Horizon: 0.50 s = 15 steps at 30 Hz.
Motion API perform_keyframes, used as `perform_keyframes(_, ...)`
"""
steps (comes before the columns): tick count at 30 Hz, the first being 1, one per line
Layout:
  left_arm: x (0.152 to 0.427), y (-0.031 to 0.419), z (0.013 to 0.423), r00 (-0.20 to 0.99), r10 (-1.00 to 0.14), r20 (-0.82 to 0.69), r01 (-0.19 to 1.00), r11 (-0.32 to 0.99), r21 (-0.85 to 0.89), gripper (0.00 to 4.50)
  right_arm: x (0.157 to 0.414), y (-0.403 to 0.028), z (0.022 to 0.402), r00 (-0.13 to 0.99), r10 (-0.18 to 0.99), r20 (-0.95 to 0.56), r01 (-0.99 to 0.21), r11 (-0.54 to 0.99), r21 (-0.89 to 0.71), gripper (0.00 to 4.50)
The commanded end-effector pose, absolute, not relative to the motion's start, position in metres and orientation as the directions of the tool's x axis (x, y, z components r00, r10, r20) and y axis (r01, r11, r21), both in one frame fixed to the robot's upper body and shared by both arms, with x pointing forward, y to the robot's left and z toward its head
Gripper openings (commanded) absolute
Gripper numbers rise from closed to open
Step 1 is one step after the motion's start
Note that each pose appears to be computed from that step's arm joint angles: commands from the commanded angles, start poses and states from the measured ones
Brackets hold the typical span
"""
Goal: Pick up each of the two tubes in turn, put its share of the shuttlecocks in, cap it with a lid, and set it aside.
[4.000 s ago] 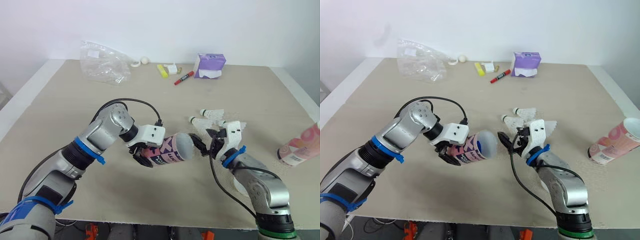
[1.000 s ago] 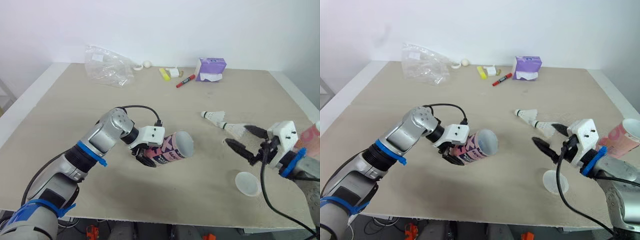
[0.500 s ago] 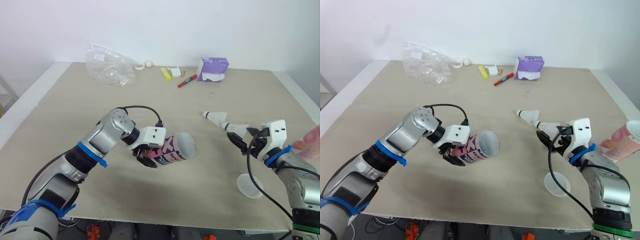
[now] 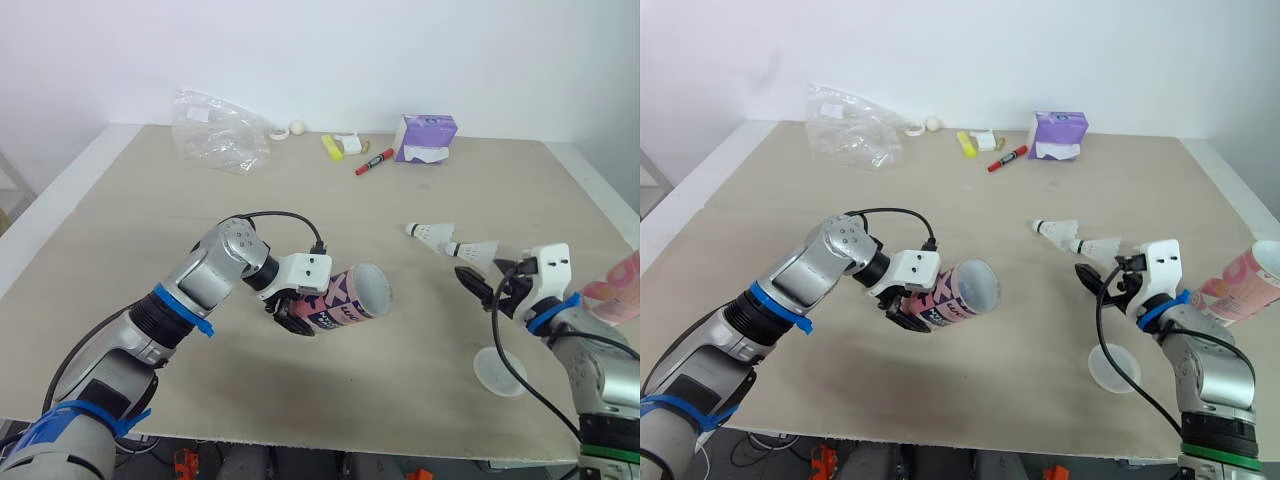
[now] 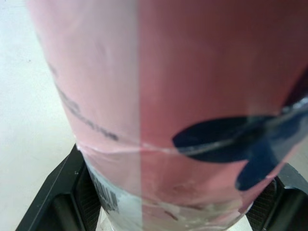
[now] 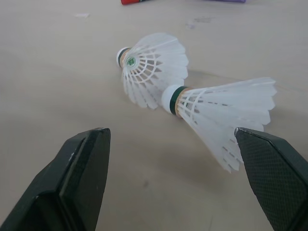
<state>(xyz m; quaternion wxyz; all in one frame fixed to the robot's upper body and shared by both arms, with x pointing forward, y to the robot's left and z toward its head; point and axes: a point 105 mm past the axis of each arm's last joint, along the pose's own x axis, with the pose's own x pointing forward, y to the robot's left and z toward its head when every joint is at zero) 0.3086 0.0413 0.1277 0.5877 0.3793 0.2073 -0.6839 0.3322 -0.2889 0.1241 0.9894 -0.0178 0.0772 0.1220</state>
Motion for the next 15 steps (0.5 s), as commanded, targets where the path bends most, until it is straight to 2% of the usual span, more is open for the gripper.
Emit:
perform_keyframes(1, 0.312, 0.048, 0.113, -0.003, -0.609, -0.793, 0.973, -0.185, 0.139, 3.36, 0.342, -0.287, 0.134, 0.959, 0.254, -0.122, -0.259, 0.966, -0.025, 4.43)
perform_keyframes(14, 0.315, 0.049, 0.114, 0.010, -0.611, -0.792, 0.975, -0.171, 0.144, 3.36, 0.367, -0.290, 0.135, 0.957, 0.262, -0.124, -0.264, 0.965, 0.004, 4.43)
perform_keyframes(15, 0.315, 0.049, 0.114, 0.011, -0.612, -0.791, 0.975, -0.169, 0.145, 3.36, 0.368, -0.290, 0.135, 0.957, 0.262, -0.125, -0.264, 0.965, 0.006, 4.20)
